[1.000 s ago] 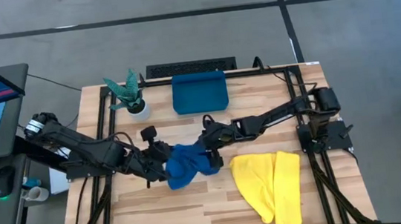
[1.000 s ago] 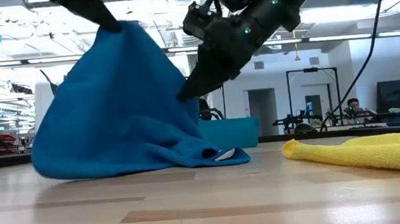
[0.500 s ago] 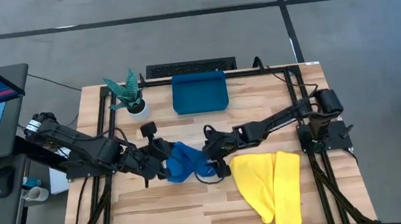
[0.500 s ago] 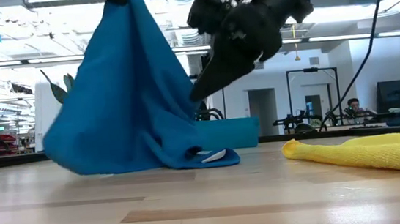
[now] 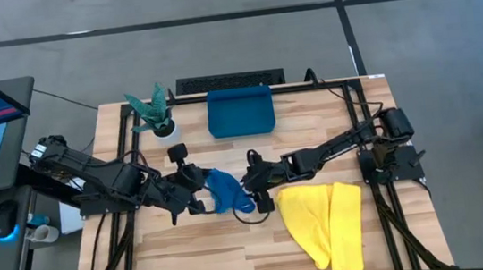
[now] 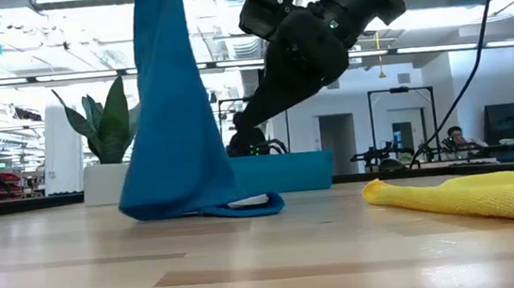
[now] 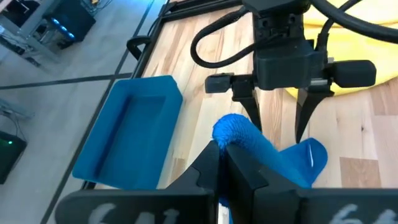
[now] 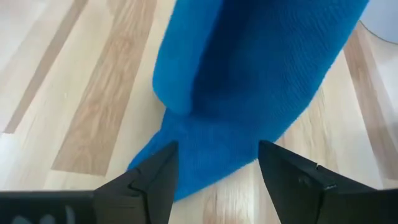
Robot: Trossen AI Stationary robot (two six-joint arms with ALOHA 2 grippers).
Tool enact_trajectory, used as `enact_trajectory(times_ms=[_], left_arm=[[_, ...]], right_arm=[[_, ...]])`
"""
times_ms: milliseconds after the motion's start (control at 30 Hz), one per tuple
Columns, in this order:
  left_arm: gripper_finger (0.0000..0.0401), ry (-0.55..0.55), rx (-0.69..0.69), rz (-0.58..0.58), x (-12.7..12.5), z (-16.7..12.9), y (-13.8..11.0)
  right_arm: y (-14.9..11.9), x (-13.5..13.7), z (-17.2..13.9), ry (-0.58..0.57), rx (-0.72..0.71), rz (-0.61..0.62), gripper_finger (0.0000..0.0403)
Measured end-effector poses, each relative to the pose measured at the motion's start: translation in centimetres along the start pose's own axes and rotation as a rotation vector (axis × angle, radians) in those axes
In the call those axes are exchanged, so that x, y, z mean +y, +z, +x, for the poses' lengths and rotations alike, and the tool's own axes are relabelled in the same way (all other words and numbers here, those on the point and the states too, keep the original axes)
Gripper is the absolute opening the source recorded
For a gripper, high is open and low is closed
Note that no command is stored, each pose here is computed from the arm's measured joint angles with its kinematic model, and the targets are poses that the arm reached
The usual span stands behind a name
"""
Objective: Roll microfiber towels into tight, uniform cylinder then place into a basket
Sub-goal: Fold the blue microfiber towel
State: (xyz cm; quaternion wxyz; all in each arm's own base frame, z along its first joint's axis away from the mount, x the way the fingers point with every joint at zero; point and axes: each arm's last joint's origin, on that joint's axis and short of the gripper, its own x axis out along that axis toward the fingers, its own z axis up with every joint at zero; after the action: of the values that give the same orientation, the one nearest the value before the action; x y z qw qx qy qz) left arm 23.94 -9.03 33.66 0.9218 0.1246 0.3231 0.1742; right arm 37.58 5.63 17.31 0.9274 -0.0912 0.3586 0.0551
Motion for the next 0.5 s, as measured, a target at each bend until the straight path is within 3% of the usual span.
enact_trajectory(times_ms=[267, 500], left_arm=[[0.0002, 0.0, 0.002, -0.001, 0.0, 0.0, 0.0], [0.0002, 0.0, 0.002, -0.006, 0.0, 0.0, 0.0]], right_arm=[[1.1, 1.1, 0.0, 0.041, -0.117, -0.005, 0.0244], [0.1, 1.5, 2.5, 0.034, -0.131, 0.048, 0.0244]])
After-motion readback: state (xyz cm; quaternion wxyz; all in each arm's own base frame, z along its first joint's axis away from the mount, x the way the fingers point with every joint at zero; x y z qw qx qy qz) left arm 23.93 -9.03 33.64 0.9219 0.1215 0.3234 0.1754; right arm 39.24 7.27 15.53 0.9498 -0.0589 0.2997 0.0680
